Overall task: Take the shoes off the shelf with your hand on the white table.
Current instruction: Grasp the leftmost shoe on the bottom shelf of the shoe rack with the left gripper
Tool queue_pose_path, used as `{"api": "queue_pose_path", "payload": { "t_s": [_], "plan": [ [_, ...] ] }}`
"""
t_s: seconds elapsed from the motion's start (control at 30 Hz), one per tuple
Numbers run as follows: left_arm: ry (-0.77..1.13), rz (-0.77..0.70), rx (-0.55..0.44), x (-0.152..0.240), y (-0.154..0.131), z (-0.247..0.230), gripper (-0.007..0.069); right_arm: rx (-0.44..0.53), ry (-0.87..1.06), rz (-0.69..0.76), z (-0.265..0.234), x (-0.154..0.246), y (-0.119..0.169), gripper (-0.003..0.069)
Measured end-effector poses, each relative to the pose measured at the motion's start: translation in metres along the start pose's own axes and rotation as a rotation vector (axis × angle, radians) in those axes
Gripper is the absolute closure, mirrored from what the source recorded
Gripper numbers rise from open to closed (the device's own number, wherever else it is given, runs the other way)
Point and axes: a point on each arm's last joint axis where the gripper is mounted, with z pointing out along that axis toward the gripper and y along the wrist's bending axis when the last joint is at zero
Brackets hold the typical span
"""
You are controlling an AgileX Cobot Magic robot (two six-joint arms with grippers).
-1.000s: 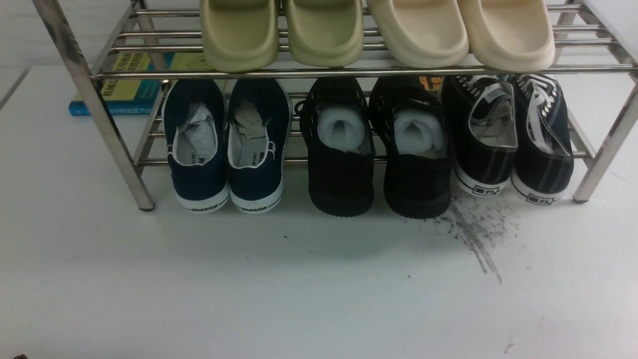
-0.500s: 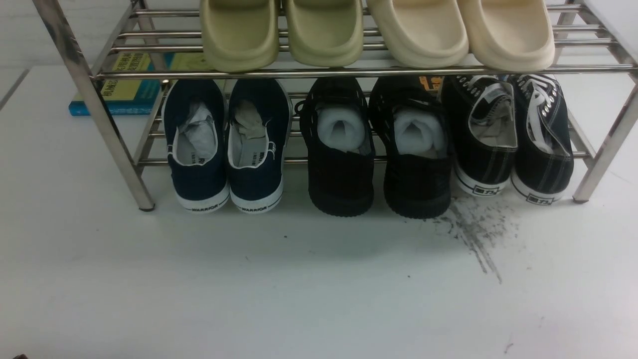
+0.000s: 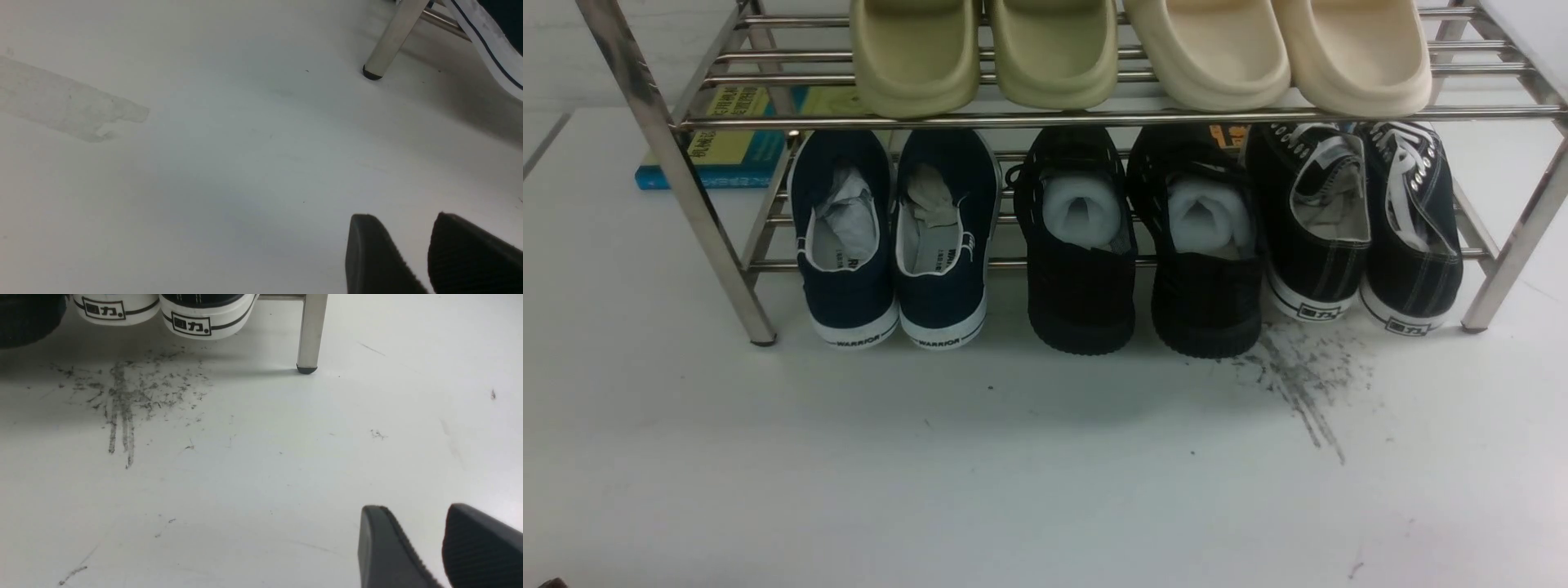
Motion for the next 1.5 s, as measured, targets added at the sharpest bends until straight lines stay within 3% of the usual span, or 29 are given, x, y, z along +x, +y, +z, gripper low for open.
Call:
{"api": "queue_pose_path", "payload": {
  "t_s": [0.03,0.17,0.23,0.33,0.53,0.8,0.9,1.0,1.27,1.5],
  "plan": [
    [0.001,-0.006,0.002,0.000,0.000,0.000,0.0384,0.000,0.000,0.000,0.000,0.000,0.000,0.0419],
    [0.056,-0.572,0.122,0.003,-0.011,0.000,0.0384,0.000,0.000,0.000,0.000,0.000,0.000,0.0419],
    [0.089,-0.768,0.158,0.004,-0.015,0.000,0.0384,0.000,0.000,0.000,0.000,0.000,0.000,0.0419],
    [0.100,-0.881,0.177,0.004,-0.017,0.000,0.0384,0.000,0.000,0.000,0.000,0.000,0.000,0.0419],
    [0.071,-0.917,0.196,0.001,-0.017,0.000,0.0384,0.000,0.000,0.000,0.000,0.000,0.000,0.0419],
    [0.011,-0.807,0.222,-0.012,-0.020,-0.005,0.0443,0.000,0.000,0.001,0.000,0.000,0.000,0.0419],
    [-0.093,-0.609,0.284,-0.047,-0.033,-0.025,0.0536,0.000,0.000,0.001,0.000,0.000,0.000,0.0419],
    [-0.098,-0.431,0.263,-0.082,-0.048,-0.037,0.0615,0.000,0.000,0.001,0.000,0.000,0.000,0.0419],
    [0.429,-0.104,-0.060,-0.126,-0.067,0.017,0.0624,0.000,0.000,0.001,0.000,0.000,0.000,0.0419],
    [0.652,0.020,-0.128,-0.148,-0.080,0.090,0.0610,0.000,0.000,0.001,0.000,0.000,0.000,0.0419]
  ]
}}
